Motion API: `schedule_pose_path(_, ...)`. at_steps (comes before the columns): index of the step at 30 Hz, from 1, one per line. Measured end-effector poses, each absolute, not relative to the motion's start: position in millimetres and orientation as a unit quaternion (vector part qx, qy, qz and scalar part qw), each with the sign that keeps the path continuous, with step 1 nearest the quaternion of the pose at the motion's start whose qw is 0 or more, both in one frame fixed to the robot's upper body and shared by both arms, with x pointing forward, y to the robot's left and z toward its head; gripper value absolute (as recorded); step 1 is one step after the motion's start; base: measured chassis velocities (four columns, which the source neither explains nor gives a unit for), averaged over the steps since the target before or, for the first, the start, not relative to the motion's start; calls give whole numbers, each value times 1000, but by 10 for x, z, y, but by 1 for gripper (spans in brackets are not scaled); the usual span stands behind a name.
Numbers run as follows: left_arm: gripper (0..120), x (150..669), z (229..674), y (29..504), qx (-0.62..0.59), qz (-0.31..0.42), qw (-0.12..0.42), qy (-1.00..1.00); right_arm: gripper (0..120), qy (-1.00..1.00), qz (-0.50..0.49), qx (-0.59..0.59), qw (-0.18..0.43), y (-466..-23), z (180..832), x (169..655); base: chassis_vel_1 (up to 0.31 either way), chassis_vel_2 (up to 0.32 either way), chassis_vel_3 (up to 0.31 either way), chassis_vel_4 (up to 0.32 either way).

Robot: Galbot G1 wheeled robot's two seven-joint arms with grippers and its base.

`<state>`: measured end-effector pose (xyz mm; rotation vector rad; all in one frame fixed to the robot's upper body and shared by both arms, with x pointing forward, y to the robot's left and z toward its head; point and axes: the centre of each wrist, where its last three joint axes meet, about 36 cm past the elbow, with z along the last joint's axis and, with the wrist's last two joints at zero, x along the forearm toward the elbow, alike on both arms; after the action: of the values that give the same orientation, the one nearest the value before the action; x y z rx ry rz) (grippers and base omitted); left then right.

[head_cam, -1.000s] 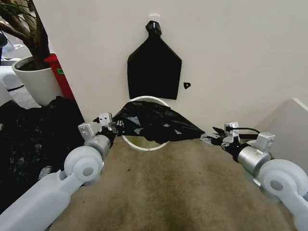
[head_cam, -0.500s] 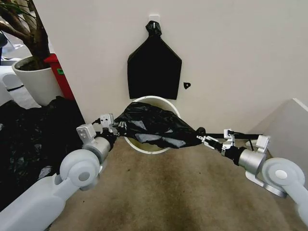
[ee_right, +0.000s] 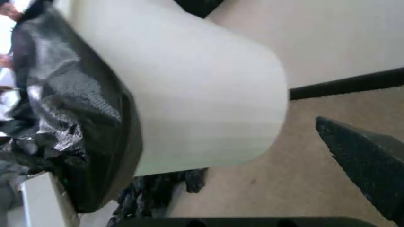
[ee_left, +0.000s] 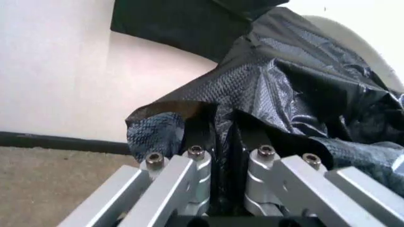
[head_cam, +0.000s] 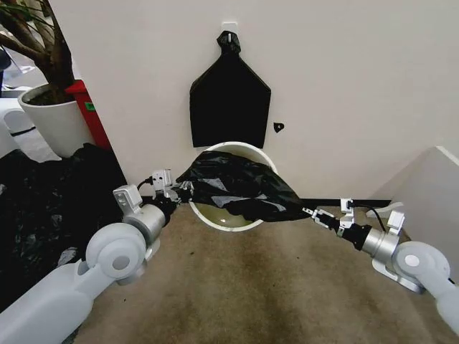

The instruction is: Place the garbage bag over the trash bin.

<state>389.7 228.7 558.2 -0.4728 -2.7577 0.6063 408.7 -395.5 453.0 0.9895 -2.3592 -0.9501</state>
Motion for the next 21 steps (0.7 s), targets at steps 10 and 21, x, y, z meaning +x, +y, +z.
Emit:
schedule_pose_path(10,5,4085,5363,2398,-123,207,162,-957,100,-827,-320,429,175,-3939,4771,4043,0,0,0,0)
schedule_pose_path(21,5,4123,5291,2460,-110,205,171,-957,100,-809,-334,455,164,-3967,4762,4035,0,0,0,0)
